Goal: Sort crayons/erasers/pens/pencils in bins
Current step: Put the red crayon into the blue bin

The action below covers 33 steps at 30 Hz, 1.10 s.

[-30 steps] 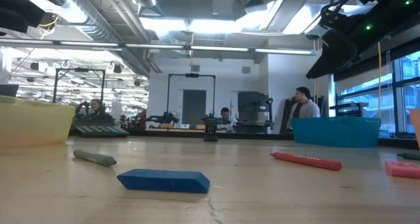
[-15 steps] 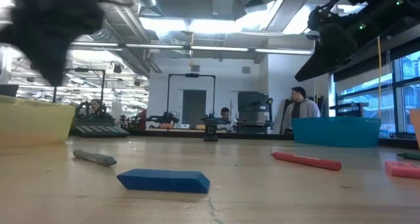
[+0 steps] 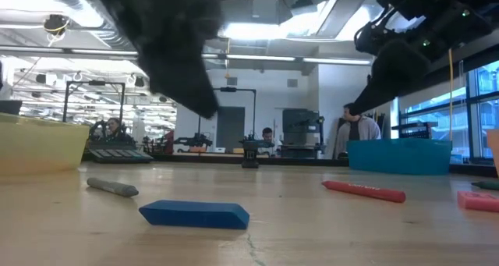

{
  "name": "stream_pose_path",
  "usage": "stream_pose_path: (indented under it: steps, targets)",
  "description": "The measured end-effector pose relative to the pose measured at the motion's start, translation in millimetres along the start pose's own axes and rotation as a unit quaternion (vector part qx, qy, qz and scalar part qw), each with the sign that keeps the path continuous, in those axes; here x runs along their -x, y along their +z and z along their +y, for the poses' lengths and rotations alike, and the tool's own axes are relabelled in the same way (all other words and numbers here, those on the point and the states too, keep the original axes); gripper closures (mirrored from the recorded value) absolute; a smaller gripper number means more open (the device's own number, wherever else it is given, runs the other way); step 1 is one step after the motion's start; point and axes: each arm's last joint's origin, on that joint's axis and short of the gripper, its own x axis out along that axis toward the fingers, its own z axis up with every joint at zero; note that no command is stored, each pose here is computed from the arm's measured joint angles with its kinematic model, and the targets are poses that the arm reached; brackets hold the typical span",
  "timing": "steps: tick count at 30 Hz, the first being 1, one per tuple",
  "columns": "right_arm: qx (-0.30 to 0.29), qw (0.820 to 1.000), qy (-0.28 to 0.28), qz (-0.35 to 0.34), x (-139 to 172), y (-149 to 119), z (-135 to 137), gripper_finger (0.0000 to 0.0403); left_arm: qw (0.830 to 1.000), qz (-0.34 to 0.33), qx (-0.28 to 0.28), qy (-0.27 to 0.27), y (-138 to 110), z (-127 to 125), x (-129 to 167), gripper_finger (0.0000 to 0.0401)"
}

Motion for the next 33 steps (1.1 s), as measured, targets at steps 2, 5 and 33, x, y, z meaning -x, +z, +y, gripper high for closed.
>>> stream_pose_path:
  steps: [2, 5, 33]
  targets:
    - [0.001, 1.000, -0.001, 0.002, -2, 0, 1, 0.0205, 0.999, -0.038, -0.032, -0.020, 6, -3, -17, 0.0298]
    - [0.003, 1.000, -0.001, 0.002, -4, 0, 1, 0.0205, 0.989, -0.097, -0.075, -0.084, 14, -7, -46, 0.0298]
    - [0.030, 0.998, 0.048, 0.021, -1, -2, 3, 0.0205, 0.948, -0.015, -0.250, -0.196, 33, -12, -139, 0.0301]
